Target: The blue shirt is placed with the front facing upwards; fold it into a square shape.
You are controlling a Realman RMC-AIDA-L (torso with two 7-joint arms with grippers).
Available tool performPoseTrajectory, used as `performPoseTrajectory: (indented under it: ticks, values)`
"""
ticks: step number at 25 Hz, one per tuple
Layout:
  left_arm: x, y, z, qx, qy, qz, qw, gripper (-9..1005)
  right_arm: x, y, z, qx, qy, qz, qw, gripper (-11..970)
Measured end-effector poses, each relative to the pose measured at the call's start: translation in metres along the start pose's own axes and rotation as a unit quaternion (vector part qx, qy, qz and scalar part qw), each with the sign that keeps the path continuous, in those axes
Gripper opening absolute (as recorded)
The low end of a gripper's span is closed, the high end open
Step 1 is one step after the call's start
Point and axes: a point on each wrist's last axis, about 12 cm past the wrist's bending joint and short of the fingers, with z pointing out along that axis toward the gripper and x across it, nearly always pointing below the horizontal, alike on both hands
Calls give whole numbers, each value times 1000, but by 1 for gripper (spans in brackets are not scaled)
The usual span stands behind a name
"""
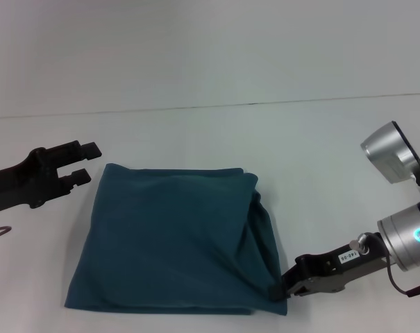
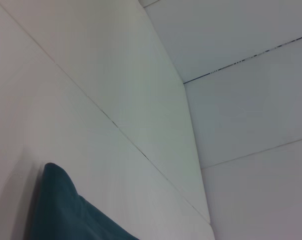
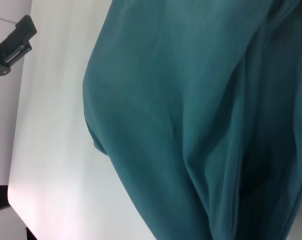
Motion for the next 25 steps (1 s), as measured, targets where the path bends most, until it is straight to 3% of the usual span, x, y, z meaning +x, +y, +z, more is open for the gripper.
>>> performPoseTrajectory:
  ticks: [12, 14, 20, 23, 25]
  values:
    - [0, 1, -2, 2, -5, 0, 1000, 690, -2, -8, -11, 13, -16, 6, 1000, 86]
    - [0, 1, -2, 3, -5, 0, 1000, 690, -2, -11, -18, 19, -23, 8, 1000, 160]
    - [-3, 0, -3, 5, -13, 0, 1000, 691, -19, -17, -67, 48, -82, -4, 995, 384]
    - [-5, -1, -4, 5, -13, 3, 1000, 691, -37, -9, -97, 79, -110, -35, 990, 497]
    - [-6, -2, -4, 5, -13, 4, 1000, 691, -50, -1, -113, 104, -119, -57, 986, 499]
